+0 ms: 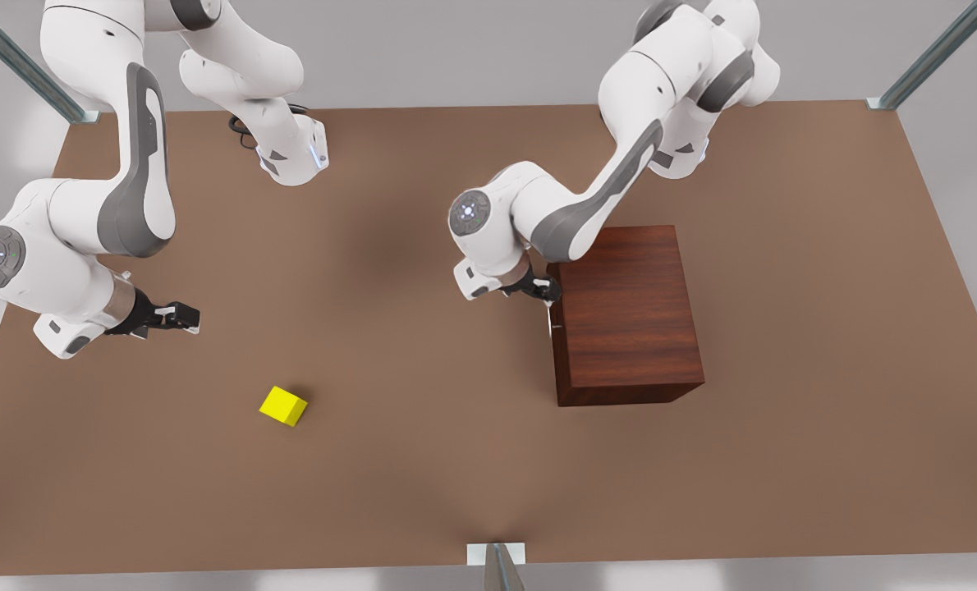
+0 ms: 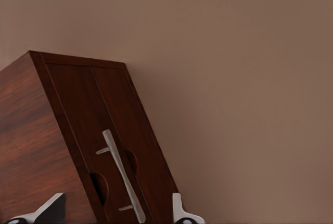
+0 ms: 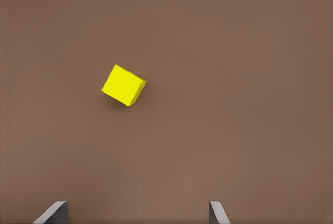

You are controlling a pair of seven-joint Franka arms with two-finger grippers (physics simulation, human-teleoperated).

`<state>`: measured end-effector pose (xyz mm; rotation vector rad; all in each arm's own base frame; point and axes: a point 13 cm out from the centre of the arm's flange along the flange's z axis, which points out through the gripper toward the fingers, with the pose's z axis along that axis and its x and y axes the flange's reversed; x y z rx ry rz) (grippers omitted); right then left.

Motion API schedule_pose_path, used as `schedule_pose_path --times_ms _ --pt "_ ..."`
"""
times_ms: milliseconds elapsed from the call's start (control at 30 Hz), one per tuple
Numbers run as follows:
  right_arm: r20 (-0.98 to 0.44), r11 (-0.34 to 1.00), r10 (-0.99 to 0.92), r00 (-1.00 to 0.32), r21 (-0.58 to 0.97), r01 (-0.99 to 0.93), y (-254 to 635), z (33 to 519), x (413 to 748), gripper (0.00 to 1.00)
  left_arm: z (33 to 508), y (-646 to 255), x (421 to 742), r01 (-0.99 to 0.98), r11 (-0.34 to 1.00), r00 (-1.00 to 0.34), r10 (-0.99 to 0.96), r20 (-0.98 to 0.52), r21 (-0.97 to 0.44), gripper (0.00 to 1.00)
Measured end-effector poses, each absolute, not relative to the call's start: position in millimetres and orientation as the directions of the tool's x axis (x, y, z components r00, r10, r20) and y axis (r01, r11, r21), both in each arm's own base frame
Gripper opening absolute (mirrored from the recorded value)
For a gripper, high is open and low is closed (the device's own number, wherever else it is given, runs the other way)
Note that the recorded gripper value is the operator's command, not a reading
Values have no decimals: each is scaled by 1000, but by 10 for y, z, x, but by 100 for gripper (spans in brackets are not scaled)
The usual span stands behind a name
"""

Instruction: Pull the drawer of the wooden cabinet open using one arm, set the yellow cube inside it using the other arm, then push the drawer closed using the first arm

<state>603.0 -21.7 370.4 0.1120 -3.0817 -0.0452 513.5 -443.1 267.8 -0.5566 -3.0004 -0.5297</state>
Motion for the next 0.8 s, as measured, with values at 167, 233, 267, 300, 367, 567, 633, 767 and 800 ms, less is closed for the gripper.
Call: schedule_pose_path --times_ms 167,233,267,300,367,567,633,767,800 --pt "59 997 -77 -995 32 -75 -217 3692 6029 100 2458 -4368 5047 267 896 -963 238 125 355 100" --pt "59 997 -78 -995 32 -76 -217 3691 6029 100 2373 -4395 4993 241 897 -970 209 125 370 100" --pt "59 997 -78 -995 32 -76 -217 3692 6030 100 2353 -4399 4981 225 899 -974 193 122 375 100" --pt "59 997 -79 -995 32 -77 -217 3688 6029 100 2339 -4406 4976 209 901 -977 178 117 380 100" --pt "60 996 -79 -995 32 -78 -218 3686 6029 100 2293 -4424 4993 184 898 -983 159 97 399 100" --pt "64 996 -83 -994 31 -81 -210 3660 6032 100 2110 -4482 5108 131 879 -990 137 22 459 100" --pt "65 996 -84 -994 30 -82 -210 3657 6031 100 2060 -4457 5132 118 868 -991 133 3 482 100" --pt "67 996 -85 -994 29 -84 -212 3645 6029 100 1957 -4376 5160 93 850 -993 120 -19 519 100" --pt "67 996 -86 -994 29 -84 -212 3644 6029 100 1917 -4359 5164 88 846 -993 116 -20 525 100"
